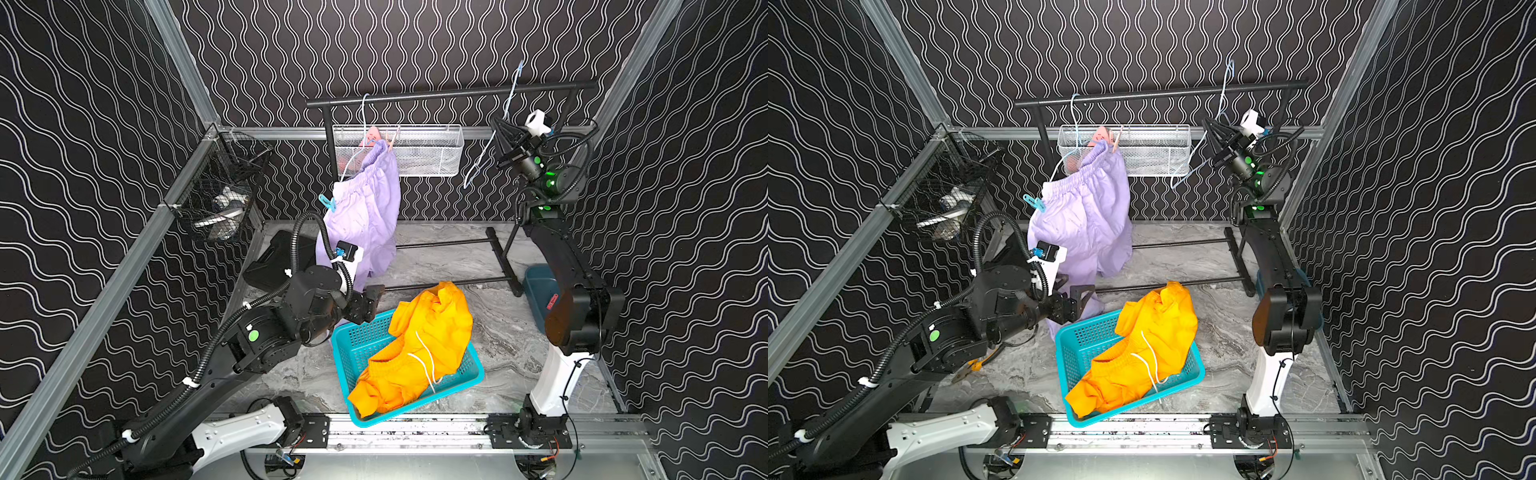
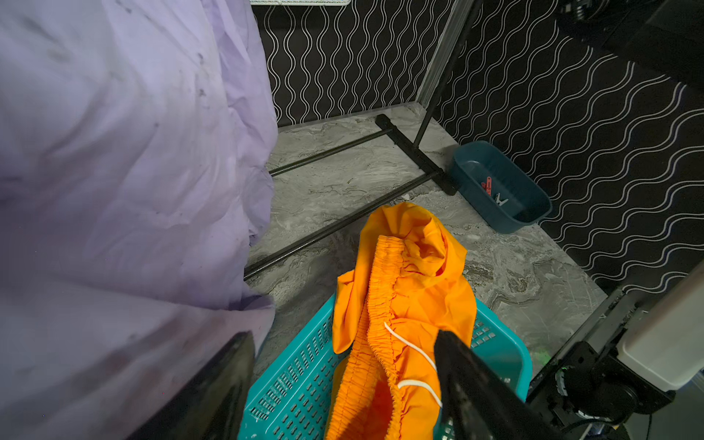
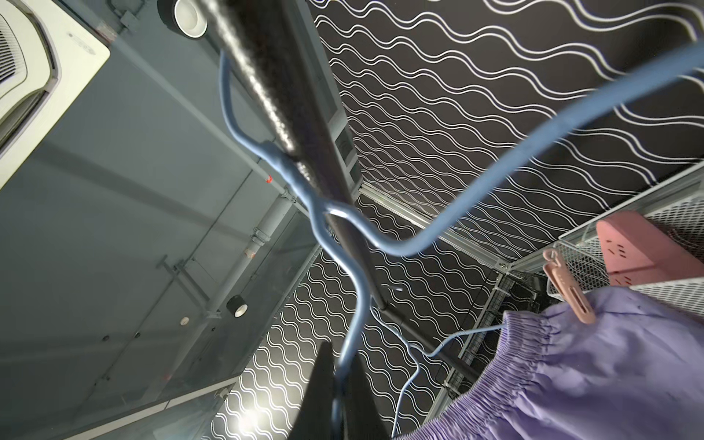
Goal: Remove the clothespins securing shorts to the hanger
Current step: Place the hanger at the clothesline.
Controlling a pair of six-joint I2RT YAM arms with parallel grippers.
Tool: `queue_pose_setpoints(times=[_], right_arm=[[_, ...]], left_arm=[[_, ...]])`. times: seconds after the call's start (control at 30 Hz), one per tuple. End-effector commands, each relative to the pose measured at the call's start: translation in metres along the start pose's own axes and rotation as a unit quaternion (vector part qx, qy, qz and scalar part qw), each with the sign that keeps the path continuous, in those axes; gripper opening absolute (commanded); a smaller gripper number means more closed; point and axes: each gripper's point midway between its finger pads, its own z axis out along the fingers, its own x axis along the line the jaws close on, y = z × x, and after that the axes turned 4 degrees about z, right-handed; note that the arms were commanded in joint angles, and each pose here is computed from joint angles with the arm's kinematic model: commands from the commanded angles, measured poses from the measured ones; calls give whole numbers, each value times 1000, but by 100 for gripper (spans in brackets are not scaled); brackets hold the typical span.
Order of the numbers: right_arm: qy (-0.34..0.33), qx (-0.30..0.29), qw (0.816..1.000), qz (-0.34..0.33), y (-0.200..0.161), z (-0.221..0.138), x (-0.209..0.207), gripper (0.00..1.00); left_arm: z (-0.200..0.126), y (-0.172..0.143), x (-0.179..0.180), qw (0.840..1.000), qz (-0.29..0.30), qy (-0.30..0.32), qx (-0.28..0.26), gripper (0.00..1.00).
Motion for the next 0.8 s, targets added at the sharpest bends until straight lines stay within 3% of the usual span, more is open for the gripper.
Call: queue_pose_setpoints(times=[0.0,0.13,0.17,0.27,0.4,0.77], right_arm=[[25,-1,1000,-1,-6,-8,10,0],[17,1,1000,6,-14,-21,-1,0],[13,1,1000,9,-15,-24,-5,4],[-16,2,1000,10,-20,-31,-18,33],[-55,0,998,-9,-31,-45,-24,50],[-172,-9,981,-92,-60,-104,-30,59]], left_arm=[[0,1,1,1000,-13,3,-2,79],[2,1,0,1000,-12,2,-2,79],[2,2,0,1000,-12,1,-3,79],[3,4,-1,1000,-12,-1,-6,79],[1,6,-2,1000,-11,-3,-9,79],[-10,6,5,1000,-9,3,-27,80]])
